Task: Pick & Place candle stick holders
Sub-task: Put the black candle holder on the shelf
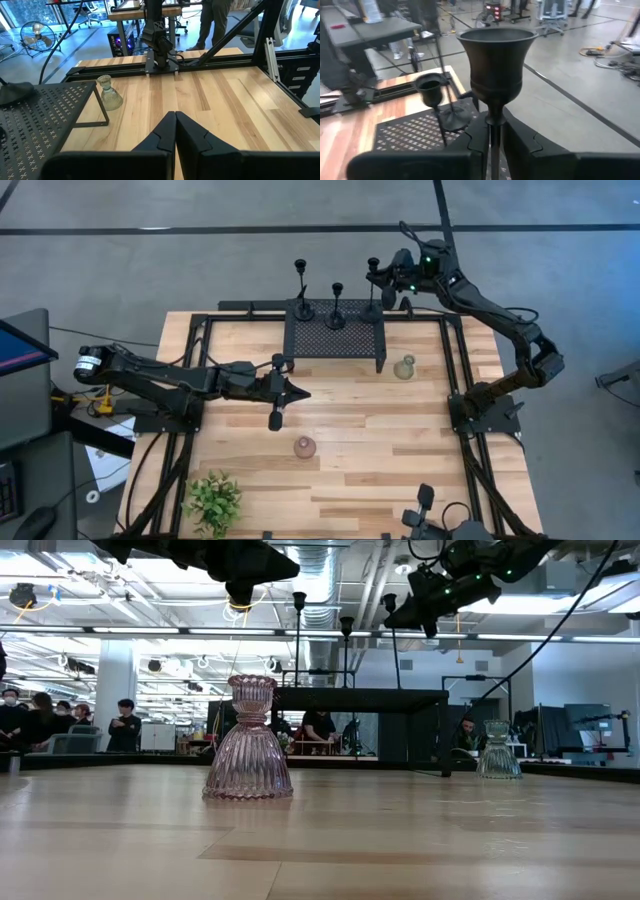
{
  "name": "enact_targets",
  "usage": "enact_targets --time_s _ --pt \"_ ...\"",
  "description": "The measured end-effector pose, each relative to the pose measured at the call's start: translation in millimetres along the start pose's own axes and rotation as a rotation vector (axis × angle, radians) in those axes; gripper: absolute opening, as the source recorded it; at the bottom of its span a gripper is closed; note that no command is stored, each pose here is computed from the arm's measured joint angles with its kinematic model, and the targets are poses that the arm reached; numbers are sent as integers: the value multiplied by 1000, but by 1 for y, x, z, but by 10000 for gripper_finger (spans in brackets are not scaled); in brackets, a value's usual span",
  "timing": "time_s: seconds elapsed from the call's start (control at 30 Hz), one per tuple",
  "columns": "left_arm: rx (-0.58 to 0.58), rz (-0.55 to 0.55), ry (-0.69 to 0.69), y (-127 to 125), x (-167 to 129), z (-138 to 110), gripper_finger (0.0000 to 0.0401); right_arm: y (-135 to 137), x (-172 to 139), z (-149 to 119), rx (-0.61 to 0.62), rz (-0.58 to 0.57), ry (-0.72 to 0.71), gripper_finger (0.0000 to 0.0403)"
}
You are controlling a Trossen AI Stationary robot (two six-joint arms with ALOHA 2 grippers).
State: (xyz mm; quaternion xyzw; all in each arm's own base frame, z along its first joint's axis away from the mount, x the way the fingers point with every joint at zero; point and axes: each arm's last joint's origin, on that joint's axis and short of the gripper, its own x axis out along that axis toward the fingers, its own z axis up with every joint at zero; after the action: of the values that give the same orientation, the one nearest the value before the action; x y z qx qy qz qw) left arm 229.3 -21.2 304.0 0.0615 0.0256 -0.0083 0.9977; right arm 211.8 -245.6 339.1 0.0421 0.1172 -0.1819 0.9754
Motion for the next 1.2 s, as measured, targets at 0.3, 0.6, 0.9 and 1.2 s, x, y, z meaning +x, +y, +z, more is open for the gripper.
enact_targets --time_s 0.3,0.6,0.9,1.2 --pt "-3 0 0 0 0 0 8 0 0 4 -18 5 -35 49" --pt "-3 0 0 0 0 0 8 2 1 4 -21 10 -35 51" --pt "-3 0 0 0 0 0 8 2 1 4 -21 8 -35 96" --pt "-3 0 1 0 0 0 8 2 1 4 -5 8 -36 155"
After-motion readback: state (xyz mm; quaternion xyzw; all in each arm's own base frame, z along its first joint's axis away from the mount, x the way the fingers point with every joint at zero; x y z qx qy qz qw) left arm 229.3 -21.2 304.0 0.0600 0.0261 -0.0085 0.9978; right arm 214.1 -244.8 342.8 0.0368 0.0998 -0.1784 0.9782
